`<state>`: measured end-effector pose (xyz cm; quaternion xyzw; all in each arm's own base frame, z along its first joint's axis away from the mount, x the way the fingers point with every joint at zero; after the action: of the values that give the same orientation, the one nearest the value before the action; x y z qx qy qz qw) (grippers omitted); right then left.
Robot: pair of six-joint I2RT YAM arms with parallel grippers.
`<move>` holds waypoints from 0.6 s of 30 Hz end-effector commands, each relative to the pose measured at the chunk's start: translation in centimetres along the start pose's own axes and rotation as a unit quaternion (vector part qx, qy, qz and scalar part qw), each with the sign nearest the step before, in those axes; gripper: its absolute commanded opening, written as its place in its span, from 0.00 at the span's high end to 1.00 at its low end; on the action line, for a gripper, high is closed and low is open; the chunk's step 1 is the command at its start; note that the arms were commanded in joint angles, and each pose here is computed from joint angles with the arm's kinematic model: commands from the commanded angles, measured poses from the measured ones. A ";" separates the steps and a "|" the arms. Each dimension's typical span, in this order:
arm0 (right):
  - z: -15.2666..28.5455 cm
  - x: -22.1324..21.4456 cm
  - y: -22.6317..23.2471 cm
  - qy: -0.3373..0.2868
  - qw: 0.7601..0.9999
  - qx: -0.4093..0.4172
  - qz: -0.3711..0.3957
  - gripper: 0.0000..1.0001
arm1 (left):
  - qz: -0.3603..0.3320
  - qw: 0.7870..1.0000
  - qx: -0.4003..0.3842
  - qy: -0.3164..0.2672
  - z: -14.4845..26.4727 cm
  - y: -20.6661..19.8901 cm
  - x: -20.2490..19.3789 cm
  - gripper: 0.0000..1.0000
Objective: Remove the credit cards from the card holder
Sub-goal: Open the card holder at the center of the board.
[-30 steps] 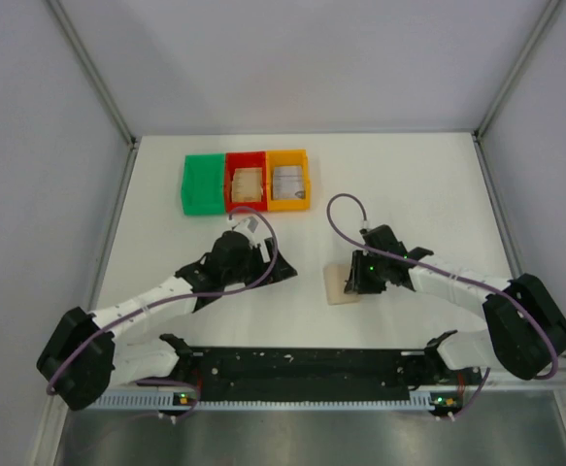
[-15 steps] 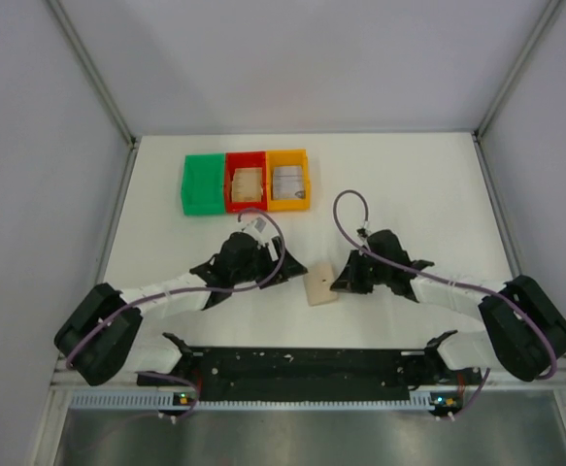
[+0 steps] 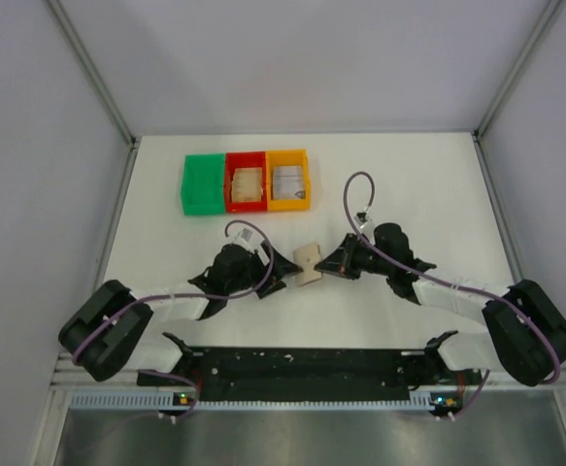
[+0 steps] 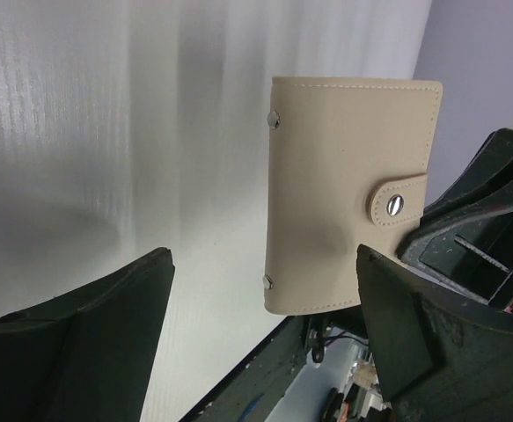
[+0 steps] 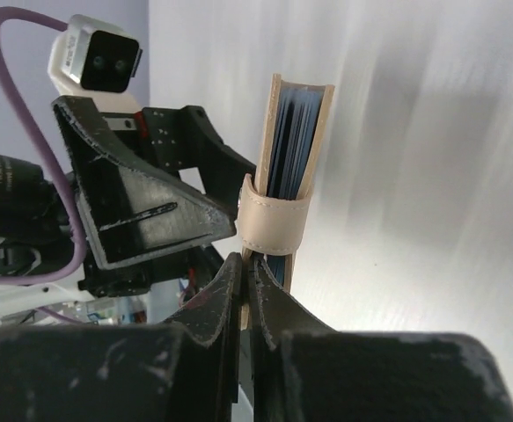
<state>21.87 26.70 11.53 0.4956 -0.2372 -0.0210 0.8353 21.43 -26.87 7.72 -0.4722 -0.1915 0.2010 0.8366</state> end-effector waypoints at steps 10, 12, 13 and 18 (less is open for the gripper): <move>1.1 2.6 6.9 -0.030 0.991 0.131 0.023 1.00 | 0.039 0.967 -0.252 0.020 2.0 -8.6 1.0 0.12; 1.2 2.7 7.3 -0.030 0.990 0.137 0.022 1.00 | 0.041 0.962 -0.269 0.020 2.3 -9.0 1.0 0.16; 1.3 2.8 7.5 -0.031 0.989 0.140 0.024 1.00 | 0.042 0.960 -0.278 0.017 2.5 -9.2 1.2 0.19; 1.4 2.6 7.6 -0.025 0.989 0.141 0.024 1.00 | 0.037 0.948 -0.317 -0.003 4.1 -10.2 2.0 0.35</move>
<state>21.57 28.07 15.14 0.5643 -0.2320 -0.0125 0.7922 23.17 -28.46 13.54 -0.6468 -0.1898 0.2093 0.7084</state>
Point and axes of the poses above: each gripper's point midway between its finger pads, its own z axis back along the fingers, its own y axis along the line the jaws close on, x = y × z, the point moved 1 cm from there along z, back along the fingers, and after that the axes turned 4 degrees about z, right-handed, at the moved point
